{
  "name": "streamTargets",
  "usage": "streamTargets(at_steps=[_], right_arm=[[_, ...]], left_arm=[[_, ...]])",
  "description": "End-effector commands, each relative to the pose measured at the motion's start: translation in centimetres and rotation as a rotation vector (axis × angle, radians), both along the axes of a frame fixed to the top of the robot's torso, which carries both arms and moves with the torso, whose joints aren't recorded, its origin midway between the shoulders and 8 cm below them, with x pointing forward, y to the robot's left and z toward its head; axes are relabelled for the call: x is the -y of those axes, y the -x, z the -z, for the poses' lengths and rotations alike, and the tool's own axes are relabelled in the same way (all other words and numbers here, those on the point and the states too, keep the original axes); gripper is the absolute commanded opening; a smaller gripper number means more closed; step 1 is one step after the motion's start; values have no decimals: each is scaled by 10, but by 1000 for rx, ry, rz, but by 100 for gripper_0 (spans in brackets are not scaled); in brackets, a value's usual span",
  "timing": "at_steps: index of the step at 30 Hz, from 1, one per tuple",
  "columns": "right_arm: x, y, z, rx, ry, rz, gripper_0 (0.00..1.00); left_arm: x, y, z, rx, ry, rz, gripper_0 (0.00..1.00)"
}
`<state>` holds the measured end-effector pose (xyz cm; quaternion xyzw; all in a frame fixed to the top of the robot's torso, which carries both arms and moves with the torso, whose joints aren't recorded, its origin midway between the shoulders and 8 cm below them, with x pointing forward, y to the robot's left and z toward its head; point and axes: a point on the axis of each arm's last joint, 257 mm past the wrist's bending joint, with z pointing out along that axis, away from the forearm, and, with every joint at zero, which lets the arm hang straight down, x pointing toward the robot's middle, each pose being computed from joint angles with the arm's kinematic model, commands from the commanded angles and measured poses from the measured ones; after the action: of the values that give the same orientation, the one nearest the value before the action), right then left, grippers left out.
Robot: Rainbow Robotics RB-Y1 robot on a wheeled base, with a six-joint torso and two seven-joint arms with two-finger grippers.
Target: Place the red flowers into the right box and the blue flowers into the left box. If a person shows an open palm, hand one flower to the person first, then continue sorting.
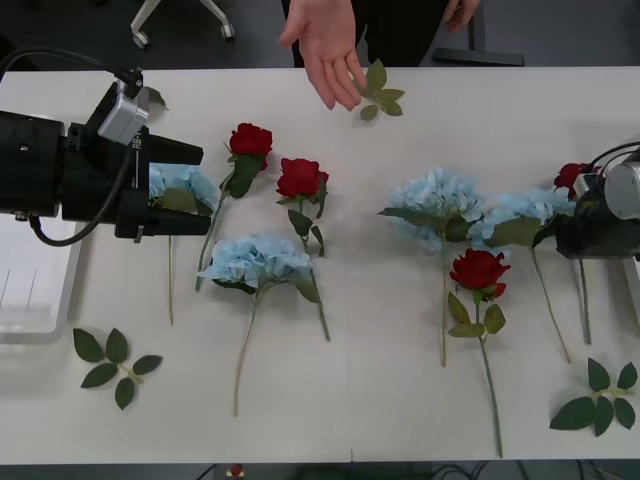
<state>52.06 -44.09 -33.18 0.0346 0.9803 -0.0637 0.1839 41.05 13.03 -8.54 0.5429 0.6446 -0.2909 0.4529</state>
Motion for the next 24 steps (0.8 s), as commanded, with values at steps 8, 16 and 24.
streamTargets(at_steps=[8, 16, 24], right_arm=[[-16, -43, -117, 194, -122, -151, 0], [-23, -63, -201, 394, -141, -320, 0], [-86, -87, -288, 696, -227, -536, 0]], left_arm=[[5, 2, -1, 67, -16, 33, 100], [5, 2, 0, 67, -16, 32, 100], [5, 2, 0, 70, -19, 34, 100]])
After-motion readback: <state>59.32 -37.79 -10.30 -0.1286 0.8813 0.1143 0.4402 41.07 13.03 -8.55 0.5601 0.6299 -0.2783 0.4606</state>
